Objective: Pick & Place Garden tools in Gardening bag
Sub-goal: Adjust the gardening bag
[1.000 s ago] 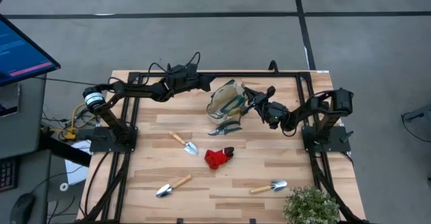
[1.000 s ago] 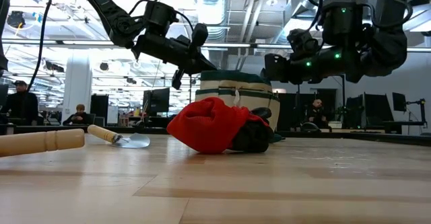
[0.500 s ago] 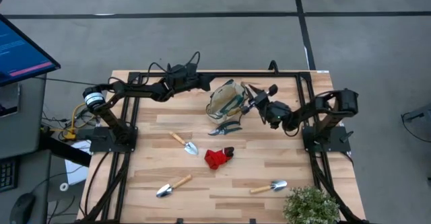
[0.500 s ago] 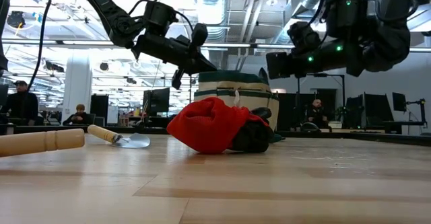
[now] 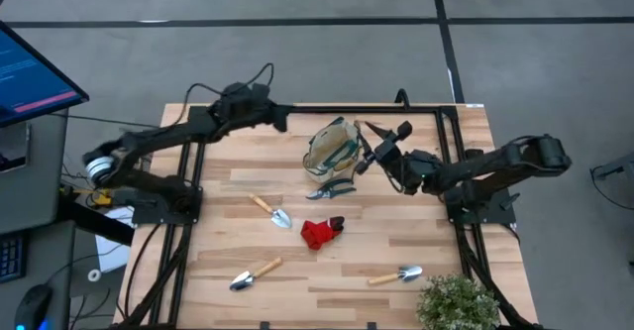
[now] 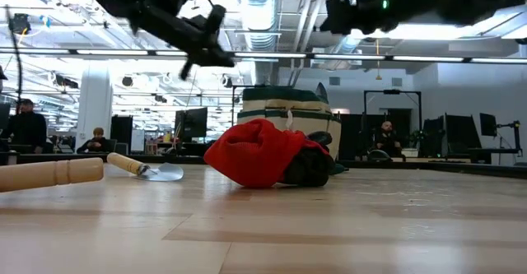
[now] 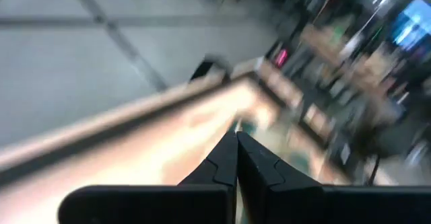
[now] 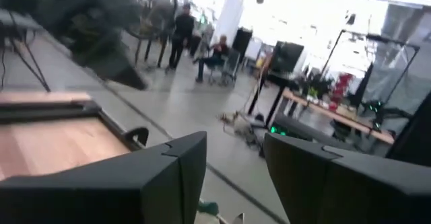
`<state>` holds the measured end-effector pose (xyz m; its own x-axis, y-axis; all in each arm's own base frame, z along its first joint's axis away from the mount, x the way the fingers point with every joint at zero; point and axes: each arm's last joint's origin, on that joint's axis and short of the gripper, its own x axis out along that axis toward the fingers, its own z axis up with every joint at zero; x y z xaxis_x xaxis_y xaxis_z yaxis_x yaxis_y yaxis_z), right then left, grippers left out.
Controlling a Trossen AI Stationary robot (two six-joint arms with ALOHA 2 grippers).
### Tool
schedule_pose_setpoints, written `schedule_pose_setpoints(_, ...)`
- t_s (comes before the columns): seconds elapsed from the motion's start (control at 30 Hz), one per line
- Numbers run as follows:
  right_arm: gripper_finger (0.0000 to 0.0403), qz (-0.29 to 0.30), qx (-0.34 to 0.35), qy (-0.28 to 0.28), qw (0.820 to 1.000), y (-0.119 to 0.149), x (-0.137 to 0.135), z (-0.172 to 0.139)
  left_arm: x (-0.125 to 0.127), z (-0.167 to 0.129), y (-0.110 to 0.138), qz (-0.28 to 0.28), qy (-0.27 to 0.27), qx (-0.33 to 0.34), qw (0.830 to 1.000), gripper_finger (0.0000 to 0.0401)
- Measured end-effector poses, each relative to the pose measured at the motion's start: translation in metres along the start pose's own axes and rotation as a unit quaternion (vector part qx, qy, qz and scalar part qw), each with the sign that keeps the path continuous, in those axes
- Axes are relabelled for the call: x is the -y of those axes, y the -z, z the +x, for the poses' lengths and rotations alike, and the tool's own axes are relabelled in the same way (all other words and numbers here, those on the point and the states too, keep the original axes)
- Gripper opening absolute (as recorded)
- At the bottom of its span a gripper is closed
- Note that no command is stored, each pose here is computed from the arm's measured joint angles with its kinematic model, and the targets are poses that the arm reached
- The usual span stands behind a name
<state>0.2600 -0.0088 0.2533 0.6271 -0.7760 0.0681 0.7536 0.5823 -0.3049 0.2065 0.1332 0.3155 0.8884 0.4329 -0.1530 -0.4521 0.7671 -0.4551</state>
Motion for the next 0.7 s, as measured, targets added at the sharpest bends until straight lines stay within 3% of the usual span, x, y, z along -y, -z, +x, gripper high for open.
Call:
schedule_pose_setpoints(0.13,0.0133,0.007,-0.022,0.005,1.000,-0.028,-0.001,-0.013,0.008,-0.028,0.013,-0.015,-0.021,-0.089,0.996,0.0003)
schedule_pose_setpoints(0.3,0.0123,0.014,-0.024,0.022,0.999,-0.048,0.004,-0.028,0.029,-0.040,0.040,-0.014,0.000,-0.198,0.980,0.0003)
schedule_pose_setpoints(0.57,0.0119,0.028,-0.022,0.039,0.999,-0.058,0.014,-0.041,0.055,0.002,0.089,0.031,0.001,-0.269,0.963,0.0003)
schedule_pose_setpoints(0.7,0.0118,0.024,-0.023,0.044,0.998,-0.062,0.017,-0.046,0.054,0.025,0.116,0.040,-0.010,-0.312,0.949,0.0003)
